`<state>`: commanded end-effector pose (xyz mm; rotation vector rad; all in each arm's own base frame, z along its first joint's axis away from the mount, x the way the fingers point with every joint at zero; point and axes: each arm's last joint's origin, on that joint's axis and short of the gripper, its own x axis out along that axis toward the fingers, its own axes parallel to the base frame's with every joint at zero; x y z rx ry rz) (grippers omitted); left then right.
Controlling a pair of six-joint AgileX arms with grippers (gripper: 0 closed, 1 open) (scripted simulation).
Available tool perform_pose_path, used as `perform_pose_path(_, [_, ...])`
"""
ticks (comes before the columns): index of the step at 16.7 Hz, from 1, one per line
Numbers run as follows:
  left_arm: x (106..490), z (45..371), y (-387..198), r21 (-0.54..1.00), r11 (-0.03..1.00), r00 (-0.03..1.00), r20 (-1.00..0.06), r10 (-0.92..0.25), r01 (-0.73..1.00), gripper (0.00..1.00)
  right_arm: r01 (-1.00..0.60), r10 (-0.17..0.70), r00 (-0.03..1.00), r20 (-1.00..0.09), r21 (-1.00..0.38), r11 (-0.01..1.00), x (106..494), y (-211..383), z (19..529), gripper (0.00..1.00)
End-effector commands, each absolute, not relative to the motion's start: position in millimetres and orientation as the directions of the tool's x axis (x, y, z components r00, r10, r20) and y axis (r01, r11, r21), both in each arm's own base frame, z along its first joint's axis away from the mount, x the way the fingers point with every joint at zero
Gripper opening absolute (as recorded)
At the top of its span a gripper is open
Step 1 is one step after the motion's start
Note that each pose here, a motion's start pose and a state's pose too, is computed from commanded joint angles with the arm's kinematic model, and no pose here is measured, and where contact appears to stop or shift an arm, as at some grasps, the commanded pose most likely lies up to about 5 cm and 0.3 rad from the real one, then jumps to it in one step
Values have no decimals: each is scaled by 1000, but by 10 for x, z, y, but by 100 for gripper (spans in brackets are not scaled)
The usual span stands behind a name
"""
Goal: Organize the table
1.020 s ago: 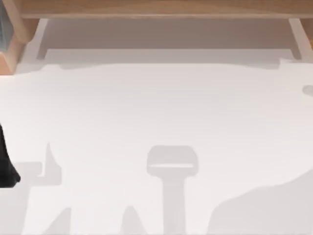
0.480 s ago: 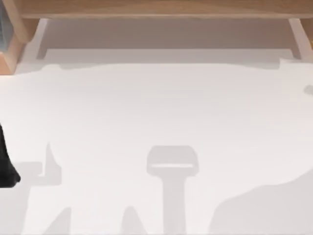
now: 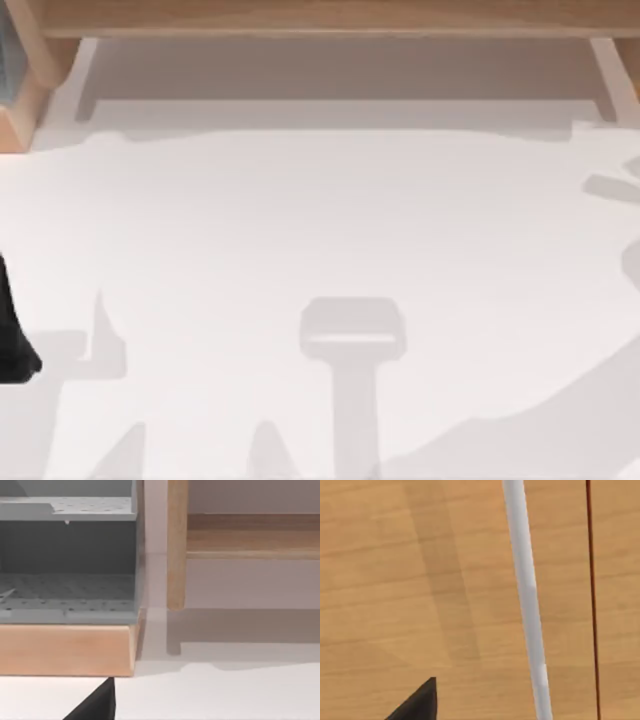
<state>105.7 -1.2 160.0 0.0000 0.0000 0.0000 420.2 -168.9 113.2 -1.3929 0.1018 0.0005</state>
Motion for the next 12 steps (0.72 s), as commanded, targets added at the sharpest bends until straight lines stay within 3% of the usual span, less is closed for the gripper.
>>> perform_pose_path(5, [1057, 1600, -12, 0, 1000, 1000, 0, 0, 0, 100, -28, -71, 995, -68, -889, 457, 3767, -1167, 2036, 100])
perform_pose_path(9, [1057, 1600, -12, 0, 1000, 1000, 0, 0, 0, 100, 27, -57, 998, -17, -731, 682, 2962, -639, 2686, 100])
perform_pose_path(12, [1057, 1600, -12, 0, 1000, 1000, 0, 0, 0, 100, 47, -43, 999, 21, -568, 822, 2233, -332, 2813, 100])
